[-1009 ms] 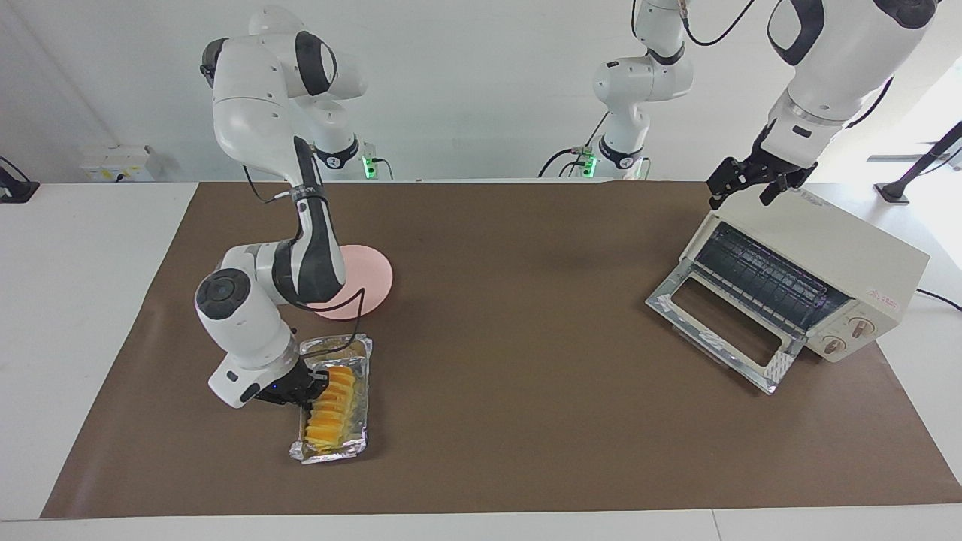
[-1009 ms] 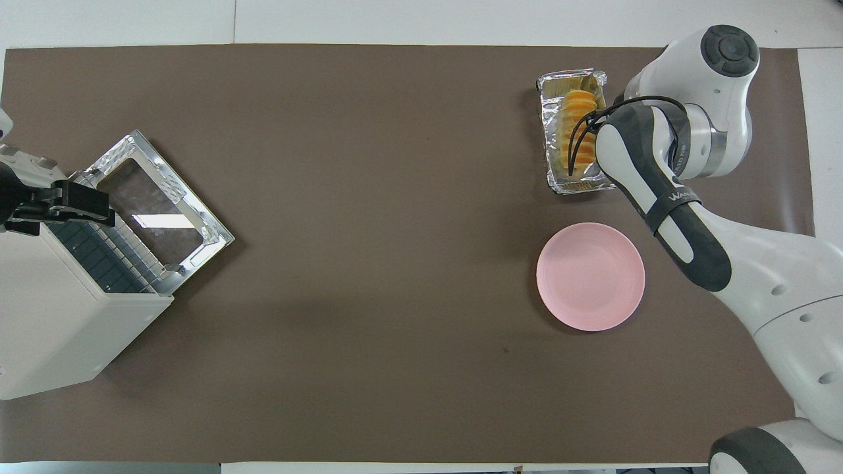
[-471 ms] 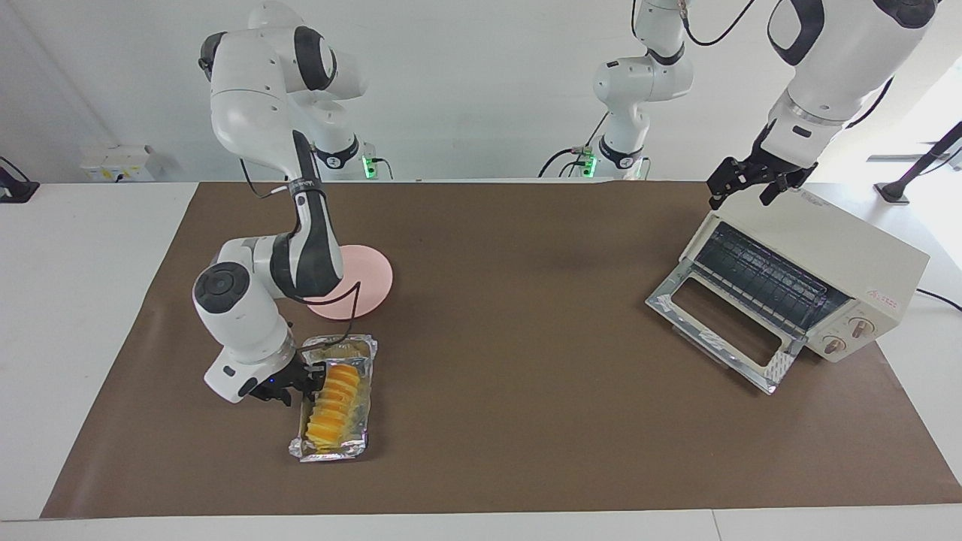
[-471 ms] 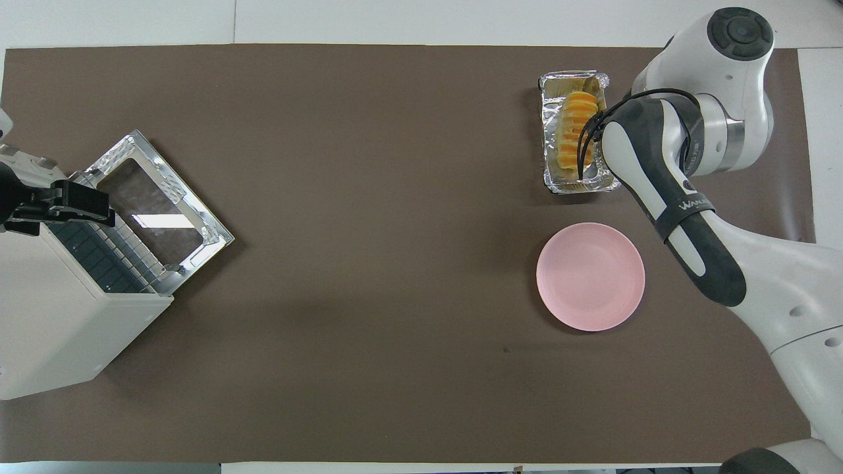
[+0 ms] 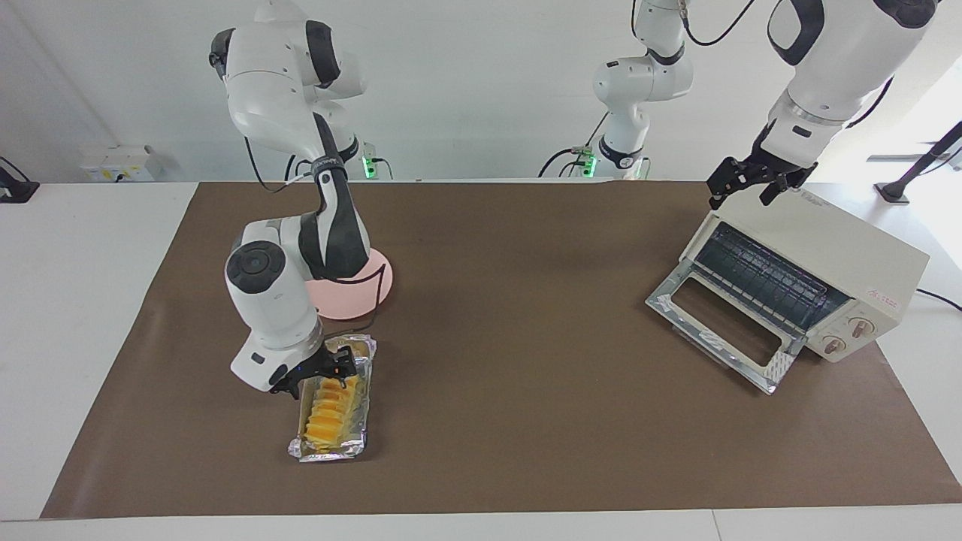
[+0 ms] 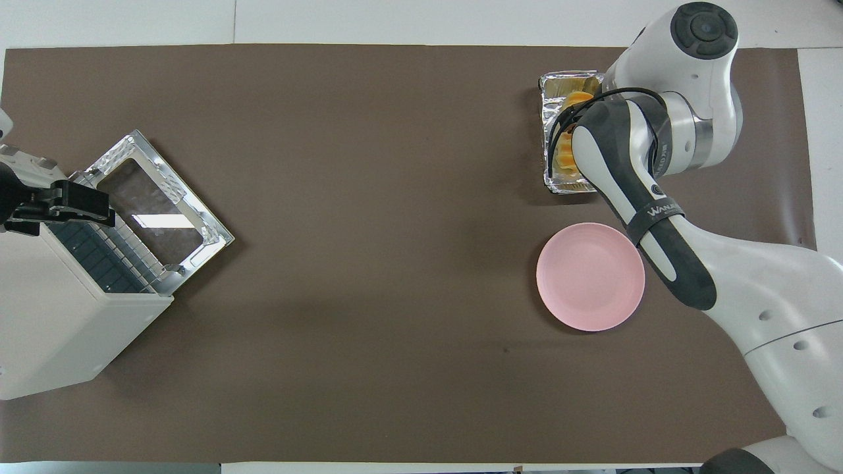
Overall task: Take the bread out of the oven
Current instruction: 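Grasp the bread rolls in the tray with the right gripper, then lift the bread rolls and carry them over the pink plate, then lower the bread onto the pink plate and open the right gripper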
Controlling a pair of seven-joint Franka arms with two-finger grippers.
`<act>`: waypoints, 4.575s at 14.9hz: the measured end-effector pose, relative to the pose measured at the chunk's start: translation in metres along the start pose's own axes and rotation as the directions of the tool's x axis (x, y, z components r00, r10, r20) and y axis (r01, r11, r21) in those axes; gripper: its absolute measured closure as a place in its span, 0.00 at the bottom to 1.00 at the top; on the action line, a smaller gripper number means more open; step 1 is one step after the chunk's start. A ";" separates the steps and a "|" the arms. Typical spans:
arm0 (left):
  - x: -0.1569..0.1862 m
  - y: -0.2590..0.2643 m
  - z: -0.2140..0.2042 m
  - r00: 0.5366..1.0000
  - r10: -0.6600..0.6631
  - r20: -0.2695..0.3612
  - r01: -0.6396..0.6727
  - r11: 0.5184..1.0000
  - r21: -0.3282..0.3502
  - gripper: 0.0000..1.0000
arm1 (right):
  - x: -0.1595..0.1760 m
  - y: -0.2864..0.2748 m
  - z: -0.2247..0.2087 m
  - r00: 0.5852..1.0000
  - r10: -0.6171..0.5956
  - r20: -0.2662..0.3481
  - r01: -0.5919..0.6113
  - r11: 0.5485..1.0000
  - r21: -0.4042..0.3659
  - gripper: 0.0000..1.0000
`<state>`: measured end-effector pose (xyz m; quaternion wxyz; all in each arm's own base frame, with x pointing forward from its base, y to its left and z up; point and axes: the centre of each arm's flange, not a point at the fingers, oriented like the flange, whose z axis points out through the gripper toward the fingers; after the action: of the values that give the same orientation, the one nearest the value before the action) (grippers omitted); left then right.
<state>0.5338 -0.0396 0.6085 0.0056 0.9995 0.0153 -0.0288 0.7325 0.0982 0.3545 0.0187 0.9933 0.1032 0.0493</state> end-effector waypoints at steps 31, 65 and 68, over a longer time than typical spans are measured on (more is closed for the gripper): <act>0.000 0.000 0.000 1.000 0.000 0.000 0.000 1.000 0.000 0.00 | 0.001 0.007 -0.028 0.991 0.088 0.097 -0.088 0.996 -0.010 0.96; 0.000 -0.001 0.000 1.000 -0.001 0.000 0.001 1.000 0.000 0.00 | -0.239 -0.072 -0.008 0.991 0.131 -0.032 -0.131 0.991 0.019 0.71; 0.000 -0.001 0.000 1.000 -0.001 0.000 0.001 1.000 0.000 0.00 | -0.231 -0.070 -0.030 0.992 0.120 0.049 -0.120 0.993 -0.003 0.39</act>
<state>0.5338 -0.0391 0.6085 0.0056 0.9994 0.0158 -0.0288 0.4905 0.1195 0.3590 0.0181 0.9986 0.0426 0.0260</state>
